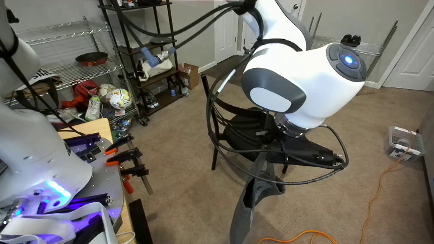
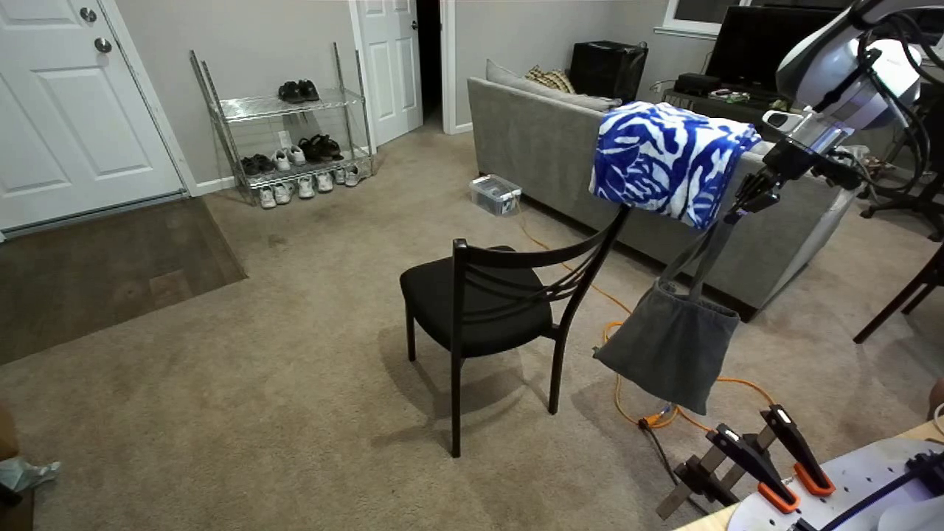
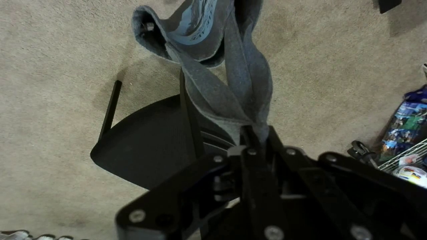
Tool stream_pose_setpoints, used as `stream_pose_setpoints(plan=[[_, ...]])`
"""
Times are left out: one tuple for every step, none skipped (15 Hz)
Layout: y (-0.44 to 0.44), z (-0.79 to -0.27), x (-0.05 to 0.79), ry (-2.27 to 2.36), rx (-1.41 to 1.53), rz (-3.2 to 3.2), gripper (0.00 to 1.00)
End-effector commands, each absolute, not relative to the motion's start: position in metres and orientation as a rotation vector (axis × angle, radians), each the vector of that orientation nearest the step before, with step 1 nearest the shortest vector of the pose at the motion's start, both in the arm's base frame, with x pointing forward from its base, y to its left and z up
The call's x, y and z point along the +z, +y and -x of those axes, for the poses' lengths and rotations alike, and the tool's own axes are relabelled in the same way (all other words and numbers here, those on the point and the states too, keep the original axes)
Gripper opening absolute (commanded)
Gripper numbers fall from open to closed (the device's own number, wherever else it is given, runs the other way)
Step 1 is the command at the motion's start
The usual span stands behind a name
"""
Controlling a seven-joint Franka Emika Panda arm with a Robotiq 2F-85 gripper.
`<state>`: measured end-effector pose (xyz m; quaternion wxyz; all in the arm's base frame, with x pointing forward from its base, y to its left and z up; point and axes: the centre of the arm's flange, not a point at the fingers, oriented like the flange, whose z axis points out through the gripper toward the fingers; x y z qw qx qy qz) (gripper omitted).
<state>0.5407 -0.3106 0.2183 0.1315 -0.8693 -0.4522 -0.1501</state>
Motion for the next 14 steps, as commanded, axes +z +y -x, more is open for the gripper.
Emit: stream_pose_setpoints(plan=[[-0.308,-0.553,0.223,-1.376,-0.434,2.513,0.02],[-0.306,-0.559,0.226,-1.407,-0.424,2.502,0.02],[-0.303,-0.565,0.228,-1.45,-0.408,2.494,0.02],[-0.3,-0.573,0.23,-1.504,-0.386,2.491,0.02],[-0.296,-0.579,0.232,-1.549,-0.364,2.485,0.02],[-0.292,-0.587,0.235,-1.604,-0.338,2.476,0.02],[-0.288,-0.593,0.238,-1.652,-0.316,2.471,0.02],[-0.285,-0.602,0.24,-1.704,-0.287,2.468,0.02],[-0.282,-0.61,0.243,-1.746,-0.268,2.467,0.02],[-0.281,-0.62,0.245,-1.777,-0.258,2.465,0.02],[-0.279,-0.627,0.248,-1.801,-0.253,2.462,0.02],[-0.278,-0.636,0.252,-1.818,-0.263,2.462,0.02],[-0.278,-0.642,0.256,-1.835,-0.267,2.464,0.02],[-0.277,-0.65,0.258,-1.845,-0.281,2.469,0.02]])
